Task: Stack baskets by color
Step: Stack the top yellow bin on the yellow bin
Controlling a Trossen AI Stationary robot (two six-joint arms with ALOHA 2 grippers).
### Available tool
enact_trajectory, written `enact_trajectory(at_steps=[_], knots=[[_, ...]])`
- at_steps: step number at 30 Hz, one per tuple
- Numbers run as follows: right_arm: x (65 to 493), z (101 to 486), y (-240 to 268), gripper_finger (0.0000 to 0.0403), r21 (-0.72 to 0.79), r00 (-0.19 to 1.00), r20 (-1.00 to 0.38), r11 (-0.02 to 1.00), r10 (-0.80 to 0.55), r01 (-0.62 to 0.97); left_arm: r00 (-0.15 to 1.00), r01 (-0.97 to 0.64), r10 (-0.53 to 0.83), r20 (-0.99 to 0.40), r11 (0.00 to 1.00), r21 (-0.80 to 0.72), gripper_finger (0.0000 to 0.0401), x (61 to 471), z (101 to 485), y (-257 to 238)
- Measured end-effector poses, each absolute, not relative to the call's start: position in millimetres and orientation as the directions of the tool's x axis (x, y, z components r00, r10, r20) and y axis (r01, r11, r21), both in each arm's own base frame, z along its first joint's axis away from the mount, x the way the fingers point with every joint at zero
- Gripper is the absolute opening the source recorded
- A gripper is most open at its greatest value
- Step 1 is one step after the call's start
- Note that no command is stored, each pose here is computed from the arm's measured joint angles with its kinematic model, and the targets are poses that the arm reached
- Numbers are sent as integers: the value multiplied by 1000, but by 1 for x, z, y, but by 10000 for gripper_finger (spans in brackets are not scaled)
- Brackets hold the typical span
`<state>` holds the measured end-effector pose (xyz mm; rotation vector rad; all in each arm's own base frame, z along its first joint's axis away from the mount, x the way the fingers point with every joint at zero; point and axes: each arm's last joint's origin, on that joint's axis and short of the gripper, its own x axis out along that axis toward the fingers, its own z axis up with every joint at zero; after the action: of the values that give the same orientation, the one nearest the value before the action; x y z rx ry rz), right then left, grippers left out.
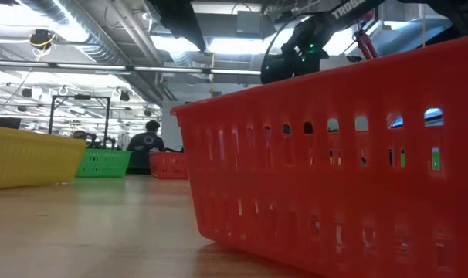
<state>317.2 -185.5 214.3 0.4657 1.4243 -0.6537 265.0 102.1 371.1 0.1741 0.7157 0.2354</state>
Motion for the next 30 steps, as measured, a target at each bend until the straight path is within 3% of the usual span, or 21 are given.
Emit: enact_trajectory(at_steps=[13,30], knots=[[315,208,-197,126,-137,-1,-983,732,-183,667,730,-153,272,-627,959,237,69,265,371,102],[309,207,-207,126,-75,24,-992,719,-127,691,724,-152,270,-635,960,235,69,264,370,102]])
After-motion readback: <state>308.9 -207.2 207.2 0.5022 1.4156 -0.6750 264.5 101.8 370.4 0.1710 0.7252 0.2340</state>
